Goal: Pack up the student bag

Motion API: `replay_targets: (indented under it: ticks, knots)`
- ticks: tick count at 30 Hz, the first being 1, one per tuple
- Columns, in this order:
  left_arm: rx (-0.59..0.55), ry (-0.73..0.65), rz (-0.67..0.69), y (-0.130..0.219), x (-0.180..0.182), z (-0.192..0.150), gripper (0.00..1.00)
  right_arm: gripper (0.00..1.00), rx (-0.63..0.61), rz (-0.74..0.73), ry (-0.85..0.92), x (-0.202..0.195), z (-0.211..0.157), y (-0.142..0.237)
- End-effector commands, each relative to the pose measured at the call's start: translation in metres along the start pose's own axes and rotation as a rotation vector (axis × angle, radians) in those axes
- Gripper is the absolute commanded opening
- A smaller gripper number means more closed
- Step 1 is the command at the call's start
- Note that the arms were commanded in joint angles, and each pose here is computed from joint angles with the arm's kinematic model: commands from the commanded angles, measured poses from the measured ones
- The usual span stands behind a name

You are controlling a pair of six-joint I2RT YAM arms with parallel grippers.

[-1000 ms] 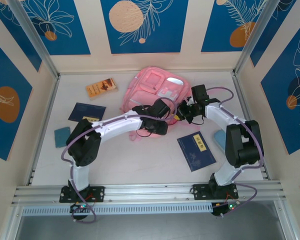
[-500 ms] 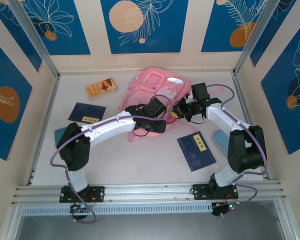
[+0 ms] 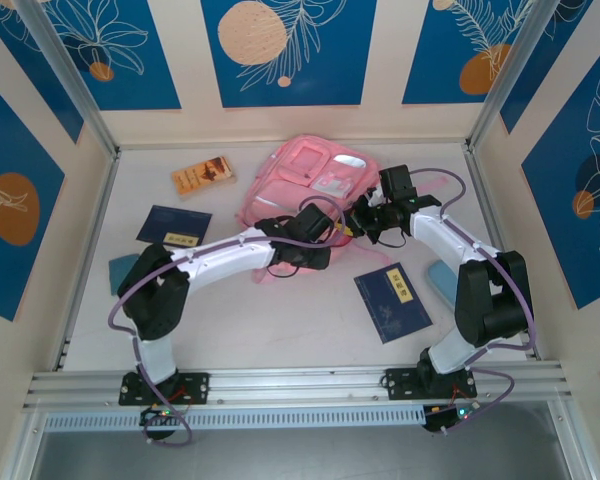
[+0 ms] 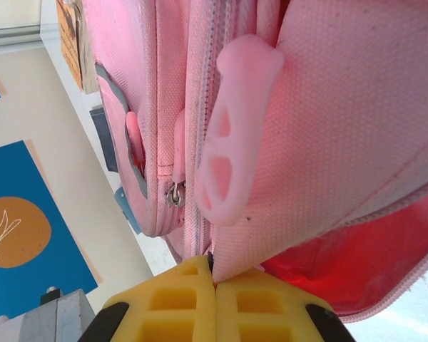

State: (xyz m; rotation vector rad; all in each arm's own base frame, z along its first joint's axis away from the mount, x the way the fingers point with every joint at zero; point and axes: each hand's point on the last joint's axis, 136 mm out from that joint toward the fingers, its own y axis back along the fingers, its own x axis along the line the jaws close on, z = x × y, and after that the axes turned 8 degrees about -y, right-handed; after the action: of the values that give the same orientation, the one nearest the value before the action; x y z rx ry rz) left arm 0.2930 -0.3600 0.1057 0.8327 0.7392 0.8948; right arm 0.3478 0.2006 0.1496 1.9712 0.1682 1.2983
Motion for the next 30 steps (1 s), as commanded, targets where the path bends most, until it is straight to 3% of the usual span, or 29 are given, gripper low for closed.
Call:
replay_targets:
  ticks: [1,10,21,30]
  knots:
    - [-0.052,0.02,0.03,-0.012,0.004,0.006,0.35,0.0,0.091,0.117,0.054,0.038,-0.028,0.018]
    - [-0.158,-0.022,0.094,-0.019,0.019,0.015,0.28,0.0,0.144,0.153,0.018,0.042,-0.039,0.019]
    - [-0.195,-0.055,0.118,-0.007,0.028,0.012,0.0,0.0,0.066,0.07,0.011,0.022,-0.029,0.019]
    - [-0.151,-0.076,0.154,0.009,0.045,-0.013,0.0,0.0,-0.048,-0.06,0.009,-0.005,-0.006,0.015]
